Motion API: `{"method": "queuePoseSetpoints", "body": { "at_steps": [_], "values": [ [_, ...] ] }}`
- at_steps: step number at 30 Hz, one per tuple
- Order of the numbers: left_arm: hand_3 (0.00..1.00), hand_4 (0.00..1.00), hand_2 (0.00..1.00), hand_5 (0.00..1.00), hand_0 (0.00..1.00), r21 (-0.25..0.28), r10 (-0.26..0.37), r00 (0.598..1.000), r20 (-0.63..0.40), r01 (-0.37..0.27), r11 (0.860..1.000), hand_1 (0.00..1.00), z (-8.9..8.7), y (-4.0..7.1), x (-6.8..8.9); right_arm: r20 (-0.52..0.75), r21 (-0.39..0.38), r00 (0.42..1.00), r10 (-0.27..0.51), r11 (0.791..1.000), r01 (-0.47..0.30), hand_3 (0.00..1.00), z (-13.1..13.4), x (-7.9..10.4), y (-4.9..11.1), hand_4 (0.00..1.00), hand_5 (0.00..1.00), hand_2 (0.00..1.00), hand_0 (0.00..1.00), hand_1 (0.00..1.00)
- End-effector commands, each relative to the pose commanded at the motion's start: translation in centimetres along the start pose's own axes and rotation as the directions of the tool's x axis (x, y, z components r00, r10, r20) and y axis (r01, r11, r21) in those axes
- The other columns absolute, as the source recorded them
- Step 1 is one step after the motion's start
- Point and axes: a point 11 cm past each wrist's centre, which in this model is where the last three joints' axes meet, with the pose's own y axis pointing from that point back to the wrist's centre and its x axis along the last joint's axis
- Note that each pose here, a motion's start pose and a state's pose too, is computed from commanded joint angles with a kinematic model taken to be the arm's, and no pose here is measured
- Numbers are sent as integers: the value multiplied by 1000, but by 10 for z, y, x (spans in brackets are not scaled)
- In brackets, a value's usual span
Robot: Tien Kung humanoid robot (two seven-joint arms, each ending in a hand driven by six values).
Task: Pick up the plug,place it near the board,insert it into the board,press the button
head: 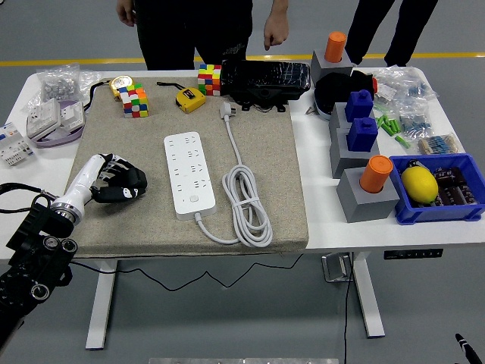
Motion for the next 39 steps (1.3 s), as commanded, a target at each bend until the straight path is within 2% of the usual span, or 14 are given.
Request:
{"method": "queuePoseSetpoints", "body": {
  "at_steps": [2, 7, 8, 13, 14, 25, 33, 39],
  "values": [
    [529, 957, 527, 134, 345, 2, 1, 1000, 15, -1, 1000, 558, -1, 0, 0, 1, 1, 1000, 0, 1000, 0, 789, 0, 0, 0, 998, 996, 735, 815, 759],
    [529, 957, 527, 134, 345, 1, 13, 998, 55, -13, 1000, 558, 0, -1, 1, 4, 3, 1000, 2, 1000, -2, 789, -2, 1, 0, 998, 996, 735, 815, 759],
    [529, 916, 504, 20, 273, 0, 15, 998, 60, -15, 1000, 500, 1, -1, 2, 4, 3, 1000, 2, 1000, -2, 789, -2, 1, 0, 998, 996, 735, 815, 759],
    [529, 916, 504, 20, 273, -5, 32, 996, 81, -32, 999, 500, 3, -2, 5, 4, 3, 1000, 0, 1000, 0, 789, -2, 0, 0, 998, 996, 735, 815, 759],
    [539, 871, 426, 2, 230, -7, 35, 996, 82, -35, 999, 400, 4, -2, 5, 4, 3, 1000, 0, 1000, 0, 790, -2, 0, 0, 998, 997, 735, 815, 759],
    [544, 850, 427, 2, 225, -10, 45, 994, 102, -44, 999, 399, 7, -3, 8, 6, 5, 1000, 2, 1000, -2, 790, -3, 1, 0, 998, 998, 735, 815, 759],
    [541, 856, 400, 2, 220, -14, 45, 993, 110, -43, 999, 363, 9, -3, 9, 6, 5, 1000, 2, 1000, -2, 790, -2, 2, 0, 998, 998, 734, 815, 758],
    [541, 856, 394, 2, 222, -33, 52, 992, 115, -49, 998, 353, 15, -3, 13, 5, 5, 1000, 2, 1000, -2, 789, -3, 1, 0, 998, 998, 735, 816, 759]
  ]
}}
